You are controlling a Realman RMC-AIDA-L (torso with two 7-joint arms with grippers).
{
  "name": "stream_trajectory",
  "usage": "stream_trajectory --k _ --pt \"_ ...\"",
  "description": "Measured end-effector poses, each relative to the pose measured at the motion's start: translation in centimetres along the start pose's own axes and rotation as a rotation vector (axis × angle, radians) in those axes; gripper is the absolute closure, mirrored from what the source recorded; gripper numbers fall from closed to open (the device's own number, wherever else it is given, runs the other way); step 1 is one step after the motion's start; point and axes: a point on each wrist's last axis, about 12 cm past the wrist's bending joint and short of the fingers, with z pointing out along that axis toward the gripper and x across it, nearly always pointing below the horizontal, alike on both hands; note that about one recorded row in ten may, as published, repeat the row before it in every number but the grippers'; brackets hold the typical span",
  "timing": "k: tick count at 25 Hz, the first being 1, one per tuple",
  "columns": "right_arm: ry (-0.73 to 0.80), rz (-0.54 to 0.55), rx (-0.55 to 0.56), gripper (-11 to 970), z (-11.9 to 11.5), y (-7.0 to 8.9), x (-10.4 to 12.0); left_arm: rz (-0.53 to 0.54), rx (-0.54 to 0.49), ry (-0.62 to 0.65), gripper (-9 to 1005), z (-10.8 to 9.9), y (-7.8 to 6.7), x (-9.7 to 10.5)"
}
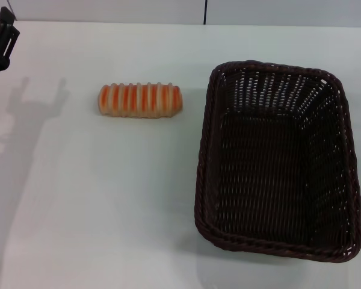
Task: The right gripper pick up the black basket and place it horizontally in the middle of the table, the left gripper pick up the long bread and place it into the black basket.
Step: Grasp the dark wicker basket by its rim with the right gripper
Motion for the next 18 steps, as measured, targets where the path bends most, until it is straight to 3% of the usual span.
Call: stream_trajectory --k 18 --pt "-0.005 0.010 0.006 331 0.05 0.21 -0.08 -0.003 0.002 0.013 150 0.19 -0.03 0.18"
